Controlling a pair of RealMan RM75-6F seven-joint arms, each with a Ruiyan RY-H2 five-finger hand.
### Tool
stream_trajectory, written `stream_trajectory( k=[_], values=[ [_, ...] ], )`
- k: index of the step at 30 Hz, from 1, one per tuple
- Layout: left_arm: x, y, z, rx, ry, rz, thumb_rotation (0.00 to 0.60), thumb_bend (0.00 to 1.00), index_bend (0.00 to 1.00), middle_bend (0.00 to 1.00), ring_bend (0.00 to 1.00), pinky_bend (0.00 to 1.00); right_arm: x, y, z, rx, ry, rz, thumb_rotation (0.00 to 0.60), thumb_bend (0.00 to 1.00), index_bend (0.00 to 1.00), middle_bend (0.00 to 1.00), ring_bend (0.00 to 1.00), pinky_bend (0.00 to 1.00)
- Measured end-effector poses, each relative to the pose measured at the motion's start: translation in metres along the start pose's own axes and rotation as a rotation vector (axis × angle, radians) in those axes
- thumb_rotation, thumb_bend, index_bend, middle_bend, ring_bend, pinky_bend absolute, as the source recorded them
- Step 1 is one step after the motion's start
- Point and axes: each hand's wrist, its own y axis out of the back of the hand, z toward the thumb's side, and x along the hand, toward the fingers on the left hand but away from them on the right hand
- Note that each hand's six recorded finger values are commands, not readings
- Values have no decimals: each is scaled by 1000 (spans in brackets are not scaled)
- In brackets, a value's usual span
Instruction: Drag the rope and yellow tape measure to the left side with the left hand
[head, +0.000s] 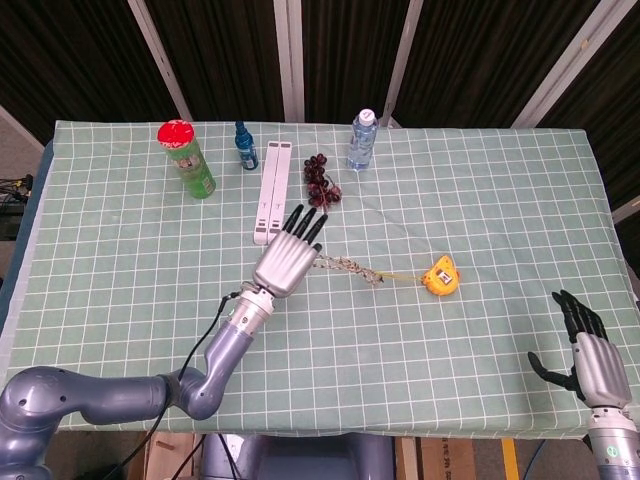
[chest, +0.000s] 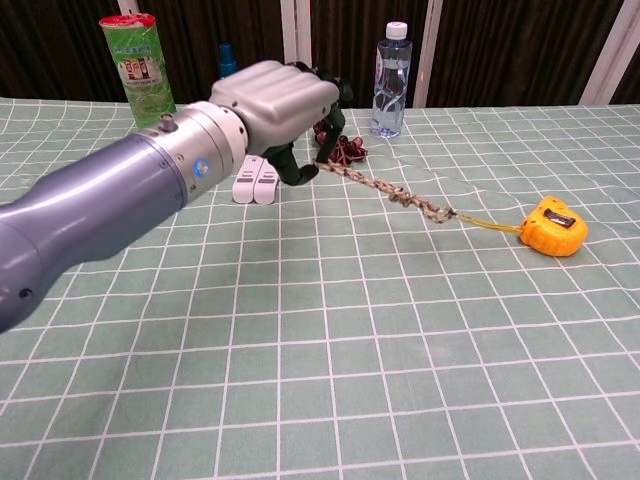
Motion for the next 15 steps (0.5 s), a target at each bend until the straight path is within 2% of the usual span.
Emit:
stream_trajectory(
  k=[9, 15],
  values=[
    [-8, 39, -39, -21, 63, 29, 600, 511, 576, 74, 0, 0, 0, 0, 0, 27, 8, -4, 600, 323, 0, 0, 0, 0],
    [-26, 55, -69, -3, 101, 43, 600, 517, 576, 75, 0, 0, 2, 0, 3, 47, 22, -13, 600, 322, 0, 0, 0, 0]
  ],
)
